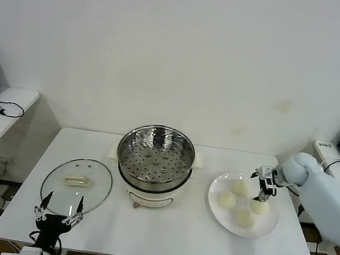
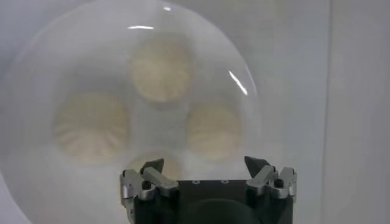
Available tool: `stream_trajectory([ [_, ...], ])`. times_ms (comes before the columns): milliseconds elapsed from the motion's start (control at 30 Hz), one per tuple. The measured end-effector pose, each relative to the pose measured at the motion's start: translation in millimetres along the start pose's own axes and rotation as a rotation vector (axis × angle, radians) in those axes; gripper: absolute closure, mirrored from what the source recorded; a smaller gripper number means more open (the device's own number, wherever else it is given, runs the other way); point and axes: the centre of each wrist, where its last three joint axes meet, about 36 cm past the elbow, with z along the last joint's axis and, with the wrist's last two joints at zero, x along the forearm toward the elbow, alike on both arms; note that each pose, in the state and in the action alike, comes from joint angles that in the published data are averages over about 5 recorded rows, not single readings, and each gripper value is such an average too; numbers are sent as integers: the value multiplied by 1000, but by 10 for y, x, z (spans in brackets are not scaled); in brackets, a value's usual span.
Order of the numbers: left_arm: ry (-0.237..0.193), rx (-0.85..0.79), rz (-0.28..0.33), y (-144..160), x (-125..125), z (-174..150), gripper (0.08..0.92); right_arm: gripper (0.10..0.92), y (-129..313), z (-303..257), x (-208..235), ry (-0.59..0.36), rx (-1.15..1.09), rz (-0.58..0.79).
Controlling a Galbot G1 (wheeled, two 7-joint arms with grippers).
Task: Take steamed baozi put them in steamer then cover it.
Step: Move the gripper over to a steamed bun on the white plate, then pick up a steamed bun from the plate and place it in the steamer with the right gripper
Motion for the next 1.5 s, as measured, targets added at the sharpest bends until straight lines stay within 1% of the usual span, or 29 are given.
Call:
stream_trajectory([
  [333,-25,-3,-7,-6,-11,-9,177,200,-99,-171,-186,12,-1,-4],
  [733,-31,-3,-13,-11,-21,-2,177,201,-145,-270,-353,38,0,-18],
  [833,-33,-2,-14,-17,-26,-3,177,228,-144,-279,-384,43,-2,-21],
  [967,-34,-3,-15,-18,-29,-4,177,323,-149,-289,-407,46,-5,-23],
  [1067,-35,-5,-15,-15,-28,-5,177,364,-154,-298,-422,46,-7,-23],
  [1333,-36,-8,-15,-6,-23,-11,177,378,-176,-288,-383,45,-9,-26],
  [1500,-38,-11,-11,-1,-29,-18,177,371,-230,-266,-206,33,-14,-23],
])
